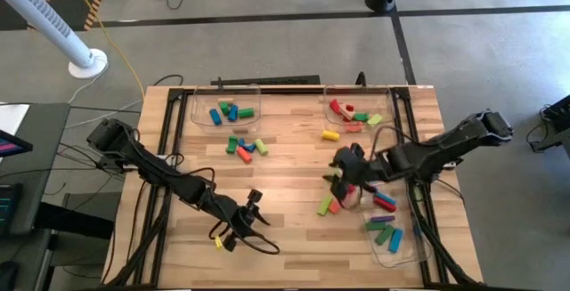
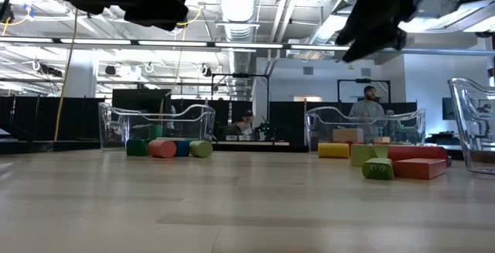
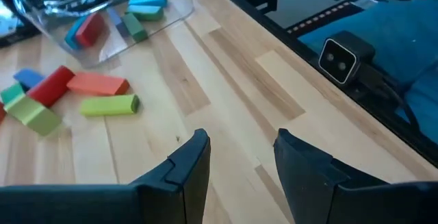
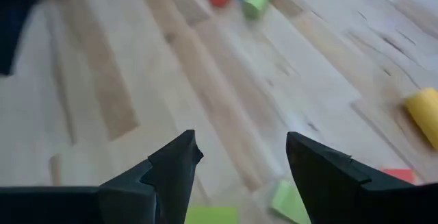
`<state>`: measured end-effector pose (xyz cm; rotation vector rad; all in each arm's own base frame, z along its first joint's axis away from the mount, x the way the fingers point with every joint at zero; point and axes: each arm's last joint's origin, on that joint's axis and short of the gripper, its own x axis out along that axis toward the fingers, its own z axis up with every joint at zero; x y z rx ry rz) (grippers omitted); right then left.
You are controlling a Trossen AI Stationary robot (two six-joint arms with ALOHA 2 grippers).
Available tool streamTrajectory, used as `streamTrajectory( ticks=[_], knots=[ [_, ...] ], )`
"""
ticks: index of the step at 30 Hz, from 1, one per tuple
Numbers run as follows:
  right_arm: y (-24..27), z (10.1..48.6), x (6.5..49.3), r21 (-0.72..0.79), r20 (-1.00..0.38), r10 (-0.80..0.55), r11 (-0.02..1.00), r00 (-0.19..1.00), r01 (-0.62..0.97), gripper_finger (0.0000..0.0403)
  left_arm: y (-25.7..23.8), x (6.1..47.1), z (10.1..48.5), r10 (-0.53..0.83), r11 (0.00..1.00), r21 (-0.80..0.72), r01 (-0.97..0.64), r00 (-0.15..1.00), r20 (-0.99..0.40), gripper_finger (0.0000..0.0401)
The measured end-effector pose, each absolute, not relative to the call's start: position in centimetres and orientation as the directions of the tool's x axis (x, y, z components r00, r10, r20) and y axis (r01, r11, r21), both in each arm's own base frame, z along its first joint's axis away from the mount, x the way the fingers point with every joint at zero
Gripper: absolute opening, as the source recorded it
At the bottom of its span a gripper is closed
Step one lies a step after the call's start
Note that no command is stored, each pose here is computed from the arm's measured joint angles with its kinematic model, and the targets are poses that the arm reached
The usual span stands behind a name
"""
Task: Sort blocks by size
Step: Put the red cylindrical block into the top left transparent bin
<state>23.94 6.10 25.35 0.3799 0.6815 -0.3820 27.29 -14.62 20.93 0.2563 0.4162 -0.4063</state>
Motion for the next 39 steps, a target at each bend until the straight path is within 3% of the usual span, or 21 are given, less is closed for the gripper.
streamTrajectory(
  ticks=[6,14,22,39],
  knots=[
    [2.9,24.2,23.2,0.178,-0.793,-0.254,0.773,0.554,0.608,0.0254,-14.9,27.0,20.8,-0.298,0.914,0.120,0.388,0.842,-0.450,0.0155],
    [1.9,21.9,23.7,0.208,-0.912,-0.109,0.708,0.396,0.674,0.0254,-15.3,26.9,20.8,-0.273,0.928,0.113,0.355,0.855,-0.441,0.0155],
    [1.1,19.3,25.8,-0.003,-0.991,-0.097,0.708,0.093,0.706,0.0254,-15.4,26.8,20.8,-0.273,0.935,0.088,0.343,0.856,-0.439,0.0155],
    [1.9,17.4,27.7,-0.050,-0.997,0.008,0.737,-0.083,0.674,0.0254,-15.9,25.9,19.7,-0.288,0.932,0.073,0.354,0.848,-0.444,0.0155]
  ],
)
